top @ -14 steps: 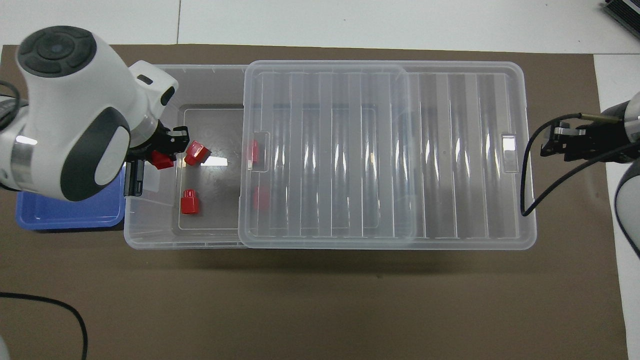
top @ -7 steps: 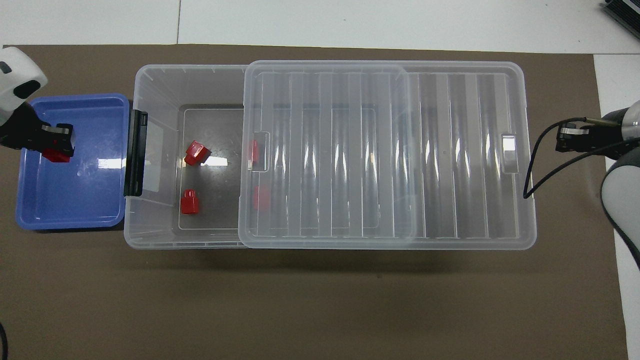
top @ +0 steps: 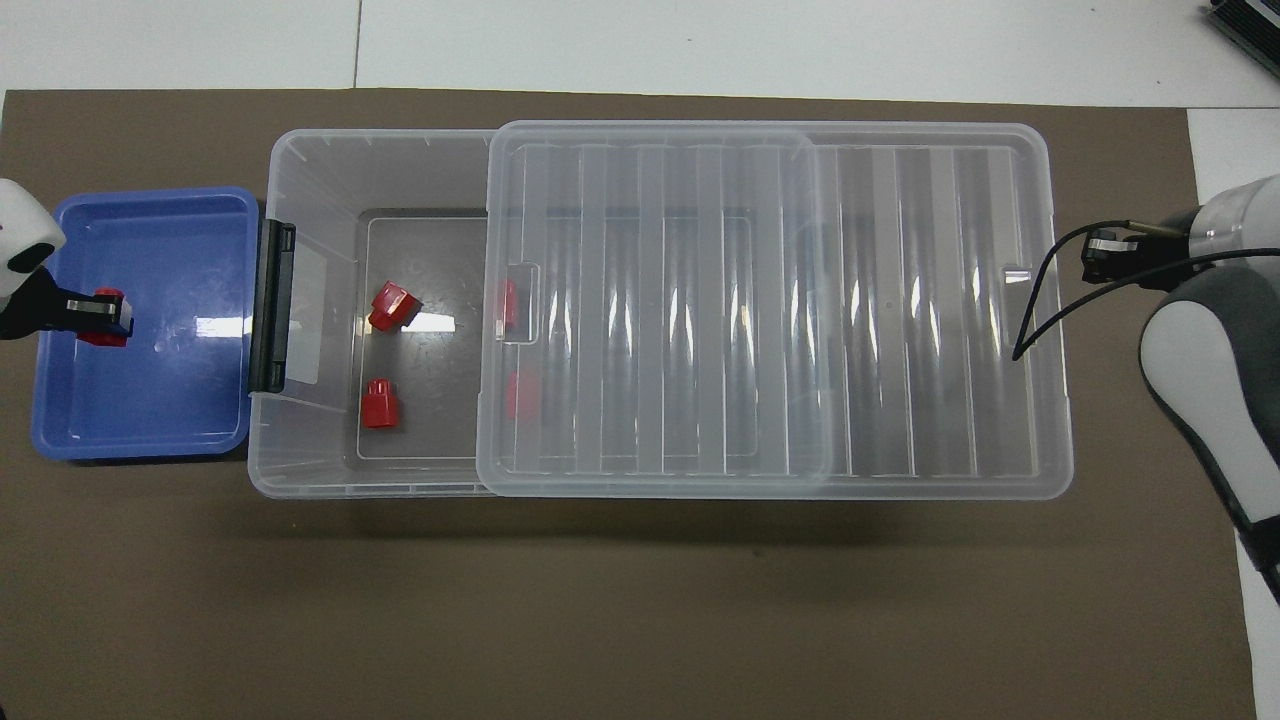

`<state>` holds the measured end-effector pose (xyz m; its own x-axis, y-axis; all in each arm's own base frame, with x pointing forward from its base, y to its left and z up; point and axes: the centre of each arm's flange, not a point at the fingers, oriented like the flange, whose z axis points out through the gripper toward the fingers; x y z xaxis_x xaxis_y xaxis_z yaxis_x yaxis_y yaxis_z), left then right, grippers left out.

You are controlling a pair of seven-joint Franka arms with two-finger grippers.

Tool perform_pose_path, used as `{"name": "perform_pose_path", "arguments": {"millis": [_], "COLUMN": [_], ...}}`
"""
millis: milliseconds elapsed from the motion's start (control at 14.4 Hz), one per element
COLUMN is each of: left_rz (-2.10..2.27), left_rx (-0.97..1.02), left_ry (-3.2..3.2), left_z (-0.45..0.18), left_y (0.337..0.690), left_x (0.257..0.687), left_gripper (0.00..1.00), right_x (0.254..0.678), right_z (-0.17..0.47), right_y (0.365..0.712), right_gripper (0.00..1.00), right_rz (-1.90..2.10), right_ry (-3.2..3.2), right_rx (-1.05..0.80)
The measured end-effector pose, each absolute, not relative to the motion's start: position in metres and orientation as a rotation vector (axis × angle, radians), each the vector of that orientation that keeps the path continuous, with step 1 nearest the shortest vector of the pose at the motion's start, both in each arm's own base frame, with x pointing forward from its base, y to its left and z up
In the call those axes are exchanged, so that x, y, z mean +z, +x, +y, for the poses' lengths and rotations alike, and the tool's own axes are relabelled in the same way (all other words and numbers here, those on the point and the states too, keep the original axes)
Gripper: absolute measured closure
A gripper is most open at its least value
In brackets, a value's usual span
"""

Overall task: Place red block in blue tray from box
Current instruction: 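Lower the block into the tray while the right gripper reaches the lid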

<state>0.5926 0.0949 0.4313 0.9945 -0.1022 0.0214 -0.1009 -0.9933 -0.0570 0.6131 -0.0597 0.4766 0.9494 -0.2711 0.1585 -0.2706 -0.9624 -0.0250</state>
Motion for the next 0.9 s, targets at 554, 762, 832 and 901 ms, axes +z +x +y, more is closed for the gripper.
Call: {"name": "perform_pose_path", "arguments": {"millis": [554, 762, 832, 901], "left_rz": [0.098, 0.093, 0.093, 0.092], "left_rx": [-0.103, -0.119, -0.130, -0.138], "left_ry": [-3.129, -3.131, -3.129, -3.127], "left_z": [0.110, 0.109, 0.109, 0.109], "left_y": [0.591, 0.594, 0.594, 0.594], "left_x": [0.367, 0.356, 0.350, 0.341], "left_gripper": [0.66, 0.66, 0.66, 0.66], "right_x": [0.473, 0.471, 0.471, 0.471], "right_z": [-0.013, 0.013, 0.022, 0.030], "right_y": [0.617, 0.616, 0.615, 0.615], "right_gripper": [0.99, 0.99, 0.99, 0.99], "right_rz": [0.310, 0.245, 0.220, 0.193], "right_ry": [-3.106, -3.112, -3.114, -3.115], "right_rx": [-0.248, -0.227, -0.218, -0.216]}}
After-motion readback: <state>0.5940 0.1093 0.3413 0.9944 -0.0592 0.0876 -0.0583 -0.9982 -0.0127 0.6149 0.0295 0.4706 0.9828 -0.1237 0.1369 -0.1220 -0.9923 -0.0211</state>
